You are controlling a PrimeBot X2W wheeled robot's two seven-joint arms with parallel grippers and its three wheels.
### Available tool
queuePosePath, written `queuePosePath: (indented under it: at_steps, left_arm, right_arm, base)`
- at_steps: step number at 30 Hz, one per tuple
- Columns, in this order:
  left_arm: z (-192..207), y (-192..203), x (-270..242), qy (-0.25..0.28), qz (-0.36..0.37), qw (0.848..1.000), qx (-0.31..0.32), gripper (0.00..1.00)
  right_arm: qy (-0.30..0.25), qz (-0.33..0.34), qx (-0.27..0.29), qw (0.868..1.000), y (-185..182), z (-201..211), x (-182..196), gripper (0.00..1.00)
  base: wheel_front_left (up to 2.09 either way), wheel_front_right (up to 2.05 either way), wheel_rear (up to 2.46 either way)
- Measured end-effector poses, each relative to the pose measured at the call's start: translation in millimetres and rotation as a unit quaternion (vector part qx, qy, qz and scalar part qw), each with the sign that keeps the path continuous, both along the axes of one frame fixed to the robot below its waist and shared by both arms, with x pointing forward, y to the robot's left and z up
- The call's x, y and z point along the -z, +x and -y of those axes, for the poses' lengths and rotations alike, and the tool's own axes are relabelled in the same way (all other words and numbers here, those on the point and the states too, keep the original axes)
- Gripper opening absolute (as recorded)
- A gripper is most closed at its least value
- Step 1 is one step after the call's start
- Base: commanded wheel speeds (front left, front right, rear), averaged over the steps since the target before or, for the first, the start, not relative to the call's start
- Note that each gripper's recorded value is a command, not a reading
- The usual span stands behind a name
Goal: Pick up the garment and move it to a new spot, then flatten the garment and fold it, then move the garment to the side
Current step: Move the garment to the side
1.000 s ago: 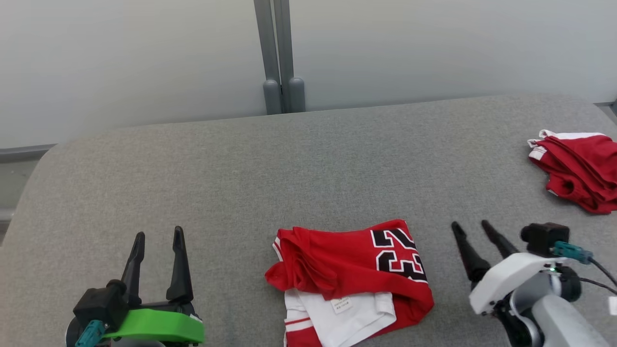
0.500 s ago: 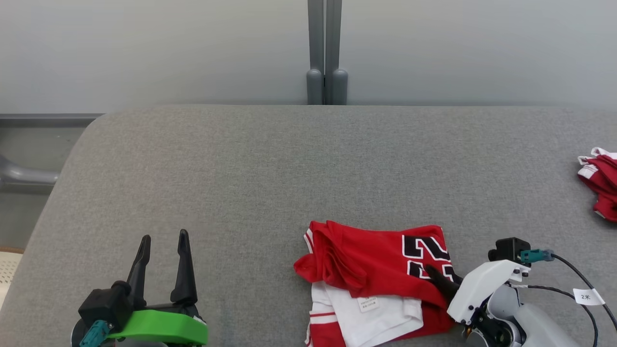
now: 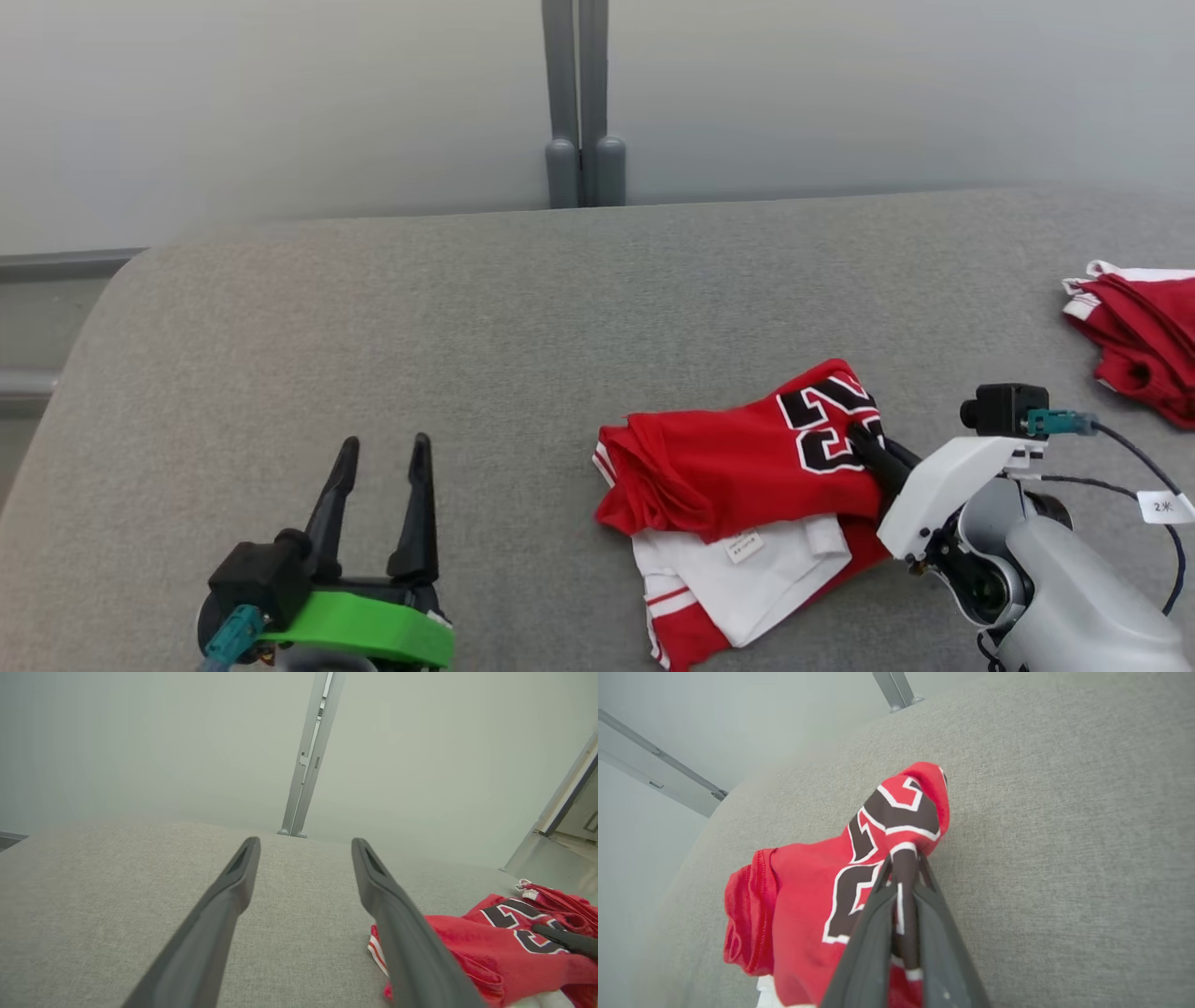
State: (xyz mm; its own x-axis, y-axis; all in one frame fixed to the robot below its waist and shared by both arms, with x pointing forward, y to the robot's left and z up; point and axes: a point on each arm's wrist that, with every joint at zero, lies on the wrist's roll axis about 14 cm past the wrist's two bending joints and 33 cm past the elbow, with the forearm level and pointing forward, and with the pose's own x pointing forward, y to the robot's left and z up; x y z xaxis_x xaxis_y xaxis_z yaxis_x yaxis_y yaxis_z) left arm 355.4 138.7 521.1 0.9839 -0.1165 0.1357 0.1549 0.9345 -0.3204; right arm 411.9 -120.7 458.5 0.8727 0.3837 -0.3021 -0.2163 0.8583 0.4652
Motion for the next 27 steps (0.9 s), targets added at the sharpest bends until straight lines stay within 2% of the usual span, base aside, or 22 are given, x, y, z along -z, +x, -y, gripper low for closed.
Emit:
queuePosePath:
  at_steps: [10,19,27]
  left_arm:
    - [82.5,18.9,-14.0,-0.006,0.019,0.992,0.123,1.0]
    - [159.1,26.3,-18.8,-0.007,0.026,0.972,0.232,1.0]
    - [203.2,29.8,-11.6,-0.005,0.02,0.956,0.293,1.0]
  right_arm:
    - [-0.04,0.053,0.029,0.997,-8.4,47.5,-34.5,0.0]
    - [-0.062,0.071,0.097,0.991,-28.4,107.4,-50.5,0.0]
    - [-0.067,0.072,0.152,0.983,-43.9,144.3,-50.2,0.0]
  base:
    - [0.0,0.0,0.0]
    - [0.0,0.0,0.0]
    - [0.0,0.0,0.0]
